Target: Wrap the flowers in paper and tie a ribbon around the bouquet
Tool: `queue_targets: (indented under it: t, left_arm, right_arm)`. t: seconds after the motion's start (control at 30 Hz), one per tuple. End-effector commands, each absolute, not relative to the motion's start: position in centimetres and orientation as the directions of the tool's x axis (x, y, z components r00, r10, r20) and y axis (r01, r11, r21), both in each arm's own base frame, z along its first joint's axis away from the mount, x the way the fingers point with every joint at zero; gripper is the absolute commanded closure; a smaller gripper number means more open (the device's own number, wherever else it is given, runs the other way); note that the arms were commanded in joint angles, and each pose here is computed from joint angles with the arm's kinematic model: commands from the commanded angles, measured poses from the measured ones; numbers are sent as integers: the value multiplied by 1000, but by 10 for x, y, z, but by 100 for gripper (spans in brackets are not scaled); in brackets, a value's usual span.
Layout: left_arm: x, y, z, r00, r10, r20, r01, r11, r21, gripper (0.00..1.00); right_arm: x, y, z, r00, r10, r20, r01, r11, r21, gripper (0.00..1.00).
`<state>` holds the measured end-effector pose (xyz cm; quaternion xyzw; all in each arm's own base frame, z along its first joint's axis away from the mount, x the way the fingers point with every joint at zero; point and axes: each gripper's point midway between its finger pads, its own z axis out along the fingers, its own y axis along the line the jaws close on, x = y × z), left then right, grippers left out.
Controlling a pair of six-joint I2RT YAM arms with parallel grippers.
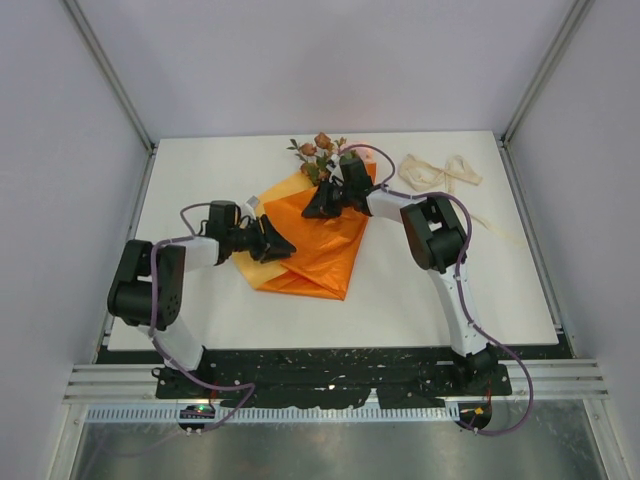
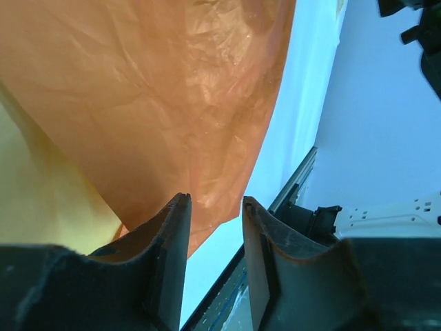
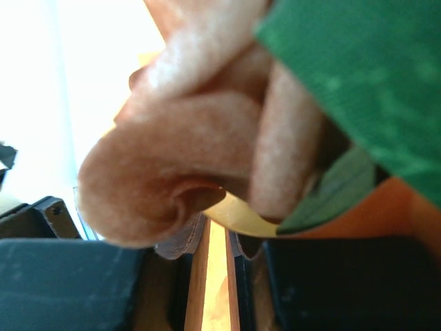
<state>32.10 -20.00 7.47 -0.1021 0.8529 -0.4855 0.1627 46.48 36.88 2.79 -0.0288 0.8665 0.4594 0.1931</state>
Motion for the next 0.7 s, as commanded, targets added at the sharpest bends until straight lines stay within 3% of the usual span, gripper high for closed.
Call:
queue_targets:
  t: [0.0, 0.1, 0.33, 0.5, 0.67]
  left_arm:
    - [334, -210, 56, -934, -326, -147, -44, 512, -858, 65]
    - [332, -207, 26, -945, -322, -53, -142, 551, -822, 77]
    - [318, -196, -7, -937, -349, 31, -252, 609, -752, 98]
    - [320, -195, -8, -935, -353, 33, -257, 611, -748, 100]
    - [321, -196, -8, -936, -351, 25, -249, 611, -752, 100]
  right_arm:
    - [460, 367, 22, -931, 92, -353, -231, 602, 765, 79]
    - [460, 370, 28, -933, 80, -350, -241, 583, 776, 77]
    - [419, 370, 111, -942, 30, -334, -285, 453, 844, 49]
    - [342, 367, 123, -967, -52, -251, -251, 391, 885, 52]
    - [278, 368, 89, -977, -148, -150, -199, 416, 887, 54]
